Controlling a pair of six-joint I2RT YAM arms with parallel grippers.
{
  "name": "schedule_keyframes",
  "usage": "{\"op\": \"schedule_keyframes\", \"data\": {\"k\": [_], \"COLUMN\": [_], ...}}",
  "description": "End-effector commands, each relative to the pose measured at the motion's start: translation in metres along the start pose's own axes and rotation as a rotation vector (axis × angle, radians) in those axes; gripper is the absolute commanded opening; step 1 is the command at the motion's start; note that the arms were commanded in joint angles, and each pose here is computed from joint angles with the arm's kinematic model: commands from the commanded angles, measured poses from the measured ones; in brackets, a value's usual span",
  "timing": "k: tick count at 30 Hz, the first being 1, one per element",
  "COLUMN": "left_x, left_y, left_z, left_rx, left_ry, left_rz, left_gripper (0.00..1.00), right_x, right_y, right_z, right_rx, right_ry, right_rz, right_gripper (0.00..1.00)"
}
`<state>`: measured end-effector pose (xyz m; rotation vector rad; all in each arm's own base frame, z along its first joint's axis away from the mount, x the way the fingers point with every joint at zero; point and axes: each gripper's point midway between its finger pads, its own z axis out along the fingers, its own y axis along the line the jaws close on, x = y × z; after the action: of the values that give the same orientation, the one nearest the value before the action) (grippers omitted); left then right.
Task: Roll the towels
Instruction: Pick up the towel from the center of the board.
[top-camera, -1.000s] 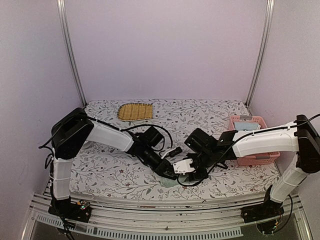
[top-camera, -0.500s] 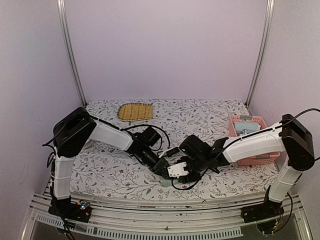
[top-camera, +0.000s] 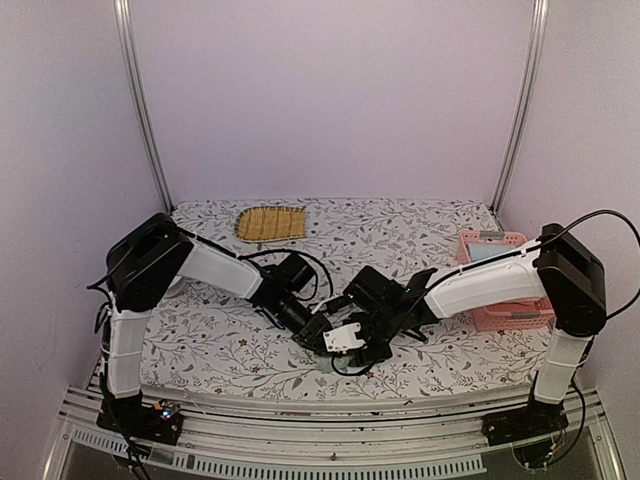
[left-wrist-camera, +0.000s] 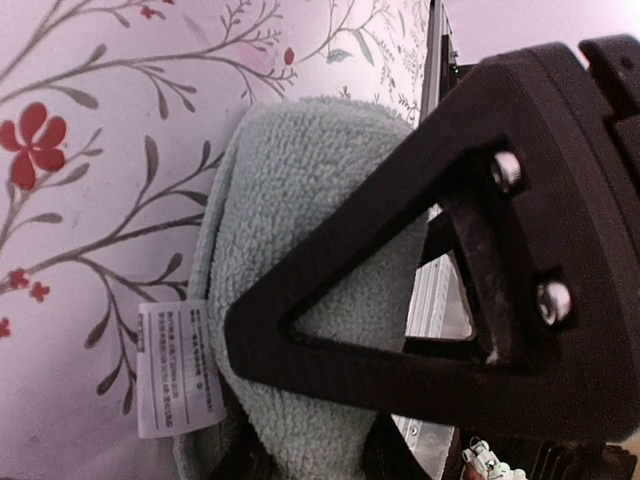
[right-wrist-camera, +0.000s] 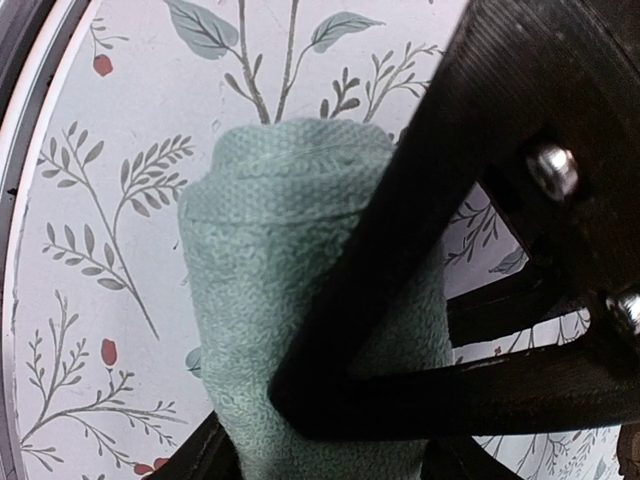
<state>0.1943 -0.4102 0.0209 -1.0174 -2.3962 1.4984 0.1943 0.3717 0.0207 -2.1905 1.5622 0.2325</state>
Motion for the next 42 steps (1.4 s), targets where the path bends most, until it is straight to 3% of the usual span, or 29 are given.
{"op": "schedule_keyframes", "data": {"k": [1,9,16,25,33,42], "left_x": [0.032,0.036,0.038,0.041,0.041,0.040], "left_y": [0.050,0.051,0.054,0.059,0.061,0.063], "left_z": [0.008,0.005,0.005,0.003,0.001,0.000], "left_rx": [-0.124,-0.079,-0.076,-0.077,-0.078,-0.086], "left_ry": [0.053,0.029,0.033,0.033,0.028,0.023], "left_rz": [-0.146,-0.181,-0.188,-0.217,-0.225,-0.227], "left_gripper": [0.08,0.07,0.04,0.02,0.00,0.00], "right_x": [0.013,0.014,0.010,0.008,-0.010,-0.011], "right_y": [0.036,0.005,-0.009,0.002,0.004,0.028], "right_z": [0.019,0.012,-0.005,-0.020,-0.044,-0.022], "right_rx": [-0.165,0.021,0.137,0.178,0.194,0.097], "right_ry": [0.055,0.120,0.158,0.189,0.124,0.090], "right_rz": [0.047,0.060,0.033,-0.004,-0.005,-0.037], "right_gripper": [0.57,0.56,0.62,0.63,0.62,0.59]}}
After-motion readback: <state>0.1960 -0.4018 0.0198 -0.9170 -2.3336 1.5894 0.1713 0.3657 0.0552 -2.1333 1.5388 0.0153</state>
